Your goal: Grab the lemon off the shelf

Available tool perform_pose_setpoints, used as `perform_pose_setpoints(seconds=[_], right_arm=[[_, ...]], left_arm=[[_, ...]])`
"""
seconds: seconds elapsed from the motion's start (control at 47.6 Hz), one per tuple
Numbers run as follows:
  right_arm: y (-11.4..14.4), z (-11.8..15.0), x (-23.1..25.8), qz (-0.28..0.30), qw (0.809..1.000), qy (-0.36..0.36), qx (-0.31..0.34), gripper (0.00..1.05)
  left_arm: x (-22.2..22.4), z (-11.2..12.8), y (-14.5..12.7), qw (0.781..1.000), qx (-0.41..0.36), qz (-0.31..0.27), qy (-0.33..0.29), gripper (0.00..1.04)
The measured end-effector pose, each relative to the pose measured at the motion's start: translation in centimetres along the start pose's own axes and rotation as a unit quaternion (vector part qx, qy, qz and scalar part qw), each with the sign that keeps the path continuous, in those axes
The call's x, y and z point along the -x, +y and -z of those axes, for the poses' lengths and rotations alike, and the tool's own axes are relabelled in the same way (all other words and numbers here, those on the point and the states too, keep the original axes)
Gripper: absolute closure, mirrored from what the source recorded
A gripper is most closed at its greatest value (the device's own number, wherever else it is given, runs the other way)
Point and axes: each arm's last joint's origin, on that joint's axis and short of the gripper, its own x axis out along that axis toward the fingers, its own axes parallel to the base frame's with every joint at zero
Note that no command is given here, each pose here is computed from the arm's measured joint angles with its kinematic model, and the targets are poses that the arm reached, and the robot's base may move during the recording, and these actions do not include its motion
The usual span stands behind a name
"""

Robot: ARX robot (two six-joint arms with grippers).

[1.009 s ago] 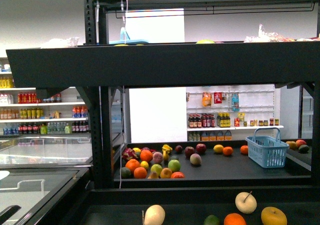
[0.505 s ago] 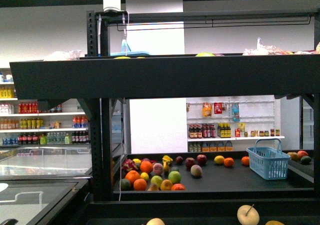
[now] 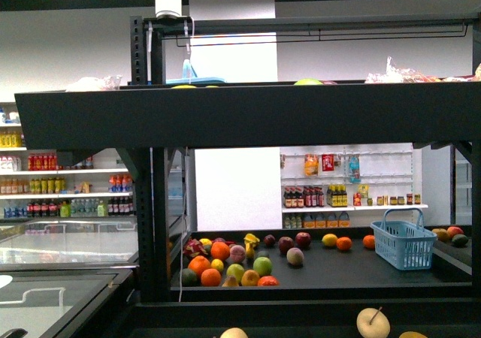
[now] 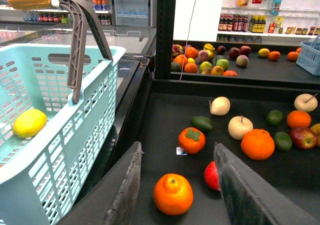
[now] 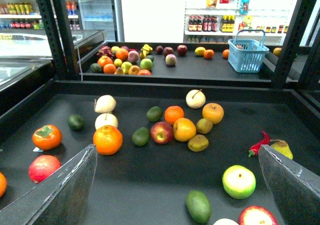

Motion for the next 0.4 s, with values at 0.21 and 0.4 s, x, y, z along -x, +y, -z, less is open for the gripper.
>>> perform_pose_setpoints(seconds=[0.21, 0.4], right_arm=[[0.0, 0.0, 0.0, 0.0, 1.0, 0.0, 0.0, 0.08], [0.0, 0.0, 0.0, 0.0, 1.0, 0.0, 0.0, 0.08]], left_arm=[[0.0, 0.0, 0.0, 1.0, 0.0, 0.0, 0.0, 0.1], [0.0, 0.0, 0.0, 1.0, -0.001, 0.0, 0.0, 0.08]])
